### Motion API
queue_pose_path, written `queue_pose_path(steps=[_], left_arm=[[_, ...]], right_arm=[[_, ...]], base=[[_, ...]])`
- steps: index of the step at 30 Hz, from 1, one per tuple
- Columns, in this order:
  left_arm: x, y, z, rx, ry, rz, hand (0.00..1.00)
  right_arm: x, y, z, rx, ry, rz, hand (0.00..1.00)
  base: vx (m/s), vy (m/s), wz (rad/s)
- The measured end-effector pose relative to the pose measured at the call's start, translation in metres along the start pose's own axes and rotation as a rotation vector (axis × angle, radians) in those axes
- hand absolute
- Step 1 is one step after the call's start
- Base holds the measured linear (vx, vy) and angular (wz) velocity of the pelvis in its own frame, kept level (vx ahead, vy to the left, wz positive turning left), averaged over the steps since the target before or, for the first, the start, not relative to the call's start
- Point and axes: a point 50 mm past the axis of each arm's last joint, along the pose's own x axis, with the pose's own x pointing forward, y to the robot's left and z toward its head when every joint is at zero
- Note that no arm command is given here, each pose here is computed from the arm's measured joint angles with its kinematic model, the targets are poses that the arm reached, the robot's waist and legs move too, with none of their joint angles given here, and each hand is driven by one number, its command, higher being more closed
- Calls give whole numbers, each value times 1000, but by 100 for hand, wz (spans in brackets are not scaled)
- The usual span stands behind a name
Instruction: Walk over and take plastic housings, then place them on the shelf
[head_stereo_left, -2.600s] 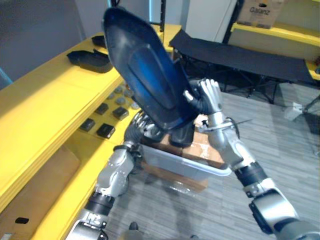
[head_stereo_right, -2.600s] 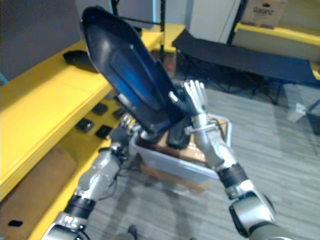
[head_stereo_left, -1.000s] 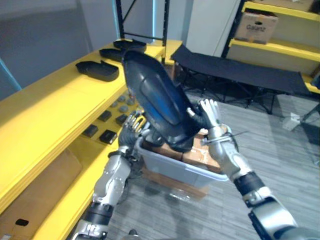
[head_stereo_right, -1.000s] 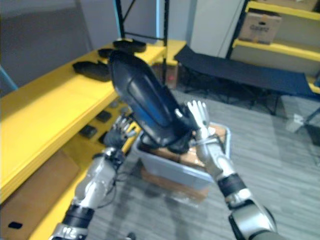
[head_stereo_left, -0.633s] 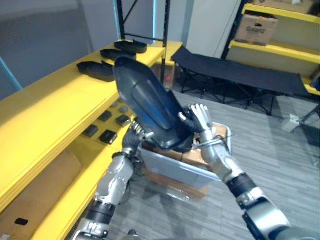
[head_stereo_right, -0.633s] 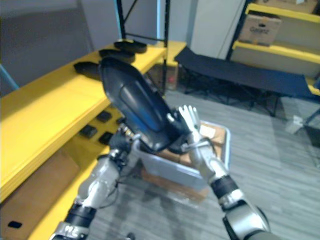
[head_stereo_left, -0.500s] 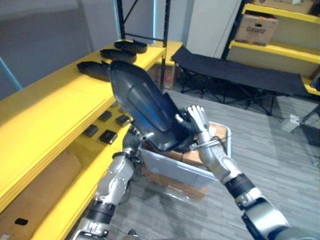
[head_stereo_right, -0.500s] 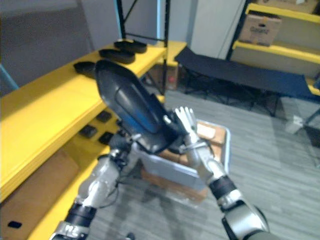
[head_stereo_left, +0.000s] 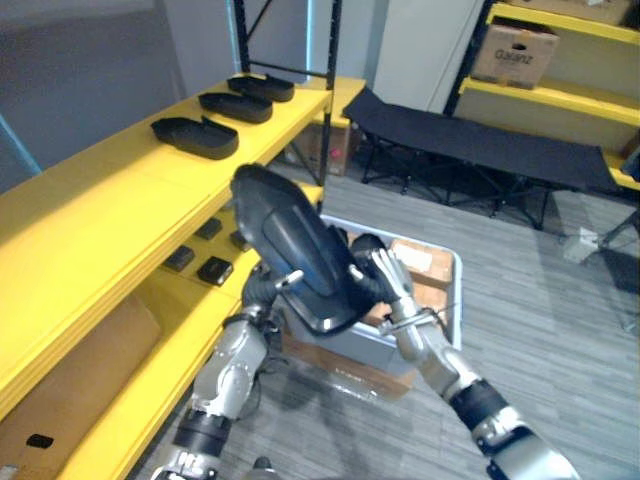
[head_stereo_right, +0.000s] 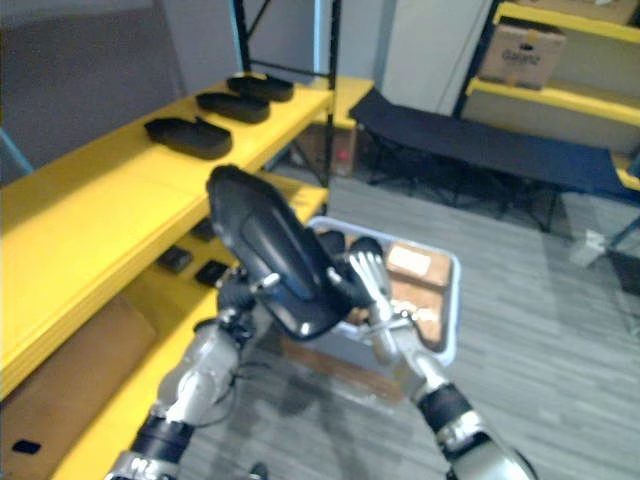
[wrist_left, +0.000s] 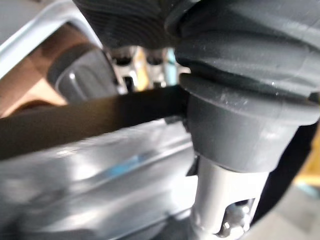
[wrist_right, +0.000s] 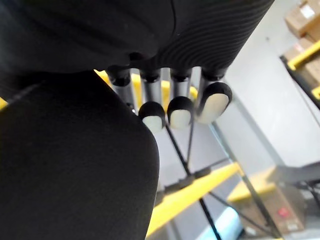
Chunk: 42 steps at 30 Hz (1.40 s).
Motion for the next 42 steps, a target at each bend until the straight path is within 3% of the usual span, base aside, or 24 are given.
queue_pose_path(steps=[8, 13, 17, 18, 29, 35, 38, 42], left_arm=[[-4, 5, -6, -52, -2, 1, 100], [-5, 2, -7, -158, 10, -71, 100], [-5, 1, -4, -168, -20, -117, 100], [-5, 1, -3, -165, -29, -127, 100], [-13, -5, 17, -172, -187, -173, 100], [-22, -7, 25, -166, -289, -162, 100], [-28, -9, 30, -61, -376, -64, 100], [-37, 0, 31, 163, -451, 114, 100]], right_arm=[[-9, 6, 7, 34, -16, -36, 100], [-9, 1, 15, 56, -39, -97, 100], [-8, -2, 19, 65, -57, -138, 100], [-8, -3, 20, 67, -61, -144, 0], [-6, -3, 42, 152, -158, -153, 0], [-4, -2, 53, 302, -159, -145, 0], [1, -9, 59, 425, -141, -156, 0], [17, -57, 71, 645, -171, -342, 0]], base=[[0, 0, -1], [0, 0, -2], [0, 0, 0], [0, 0, 0], [2, 9, -3], [0, 0, 0], [0, 0, 0], [0, 6, -2]])
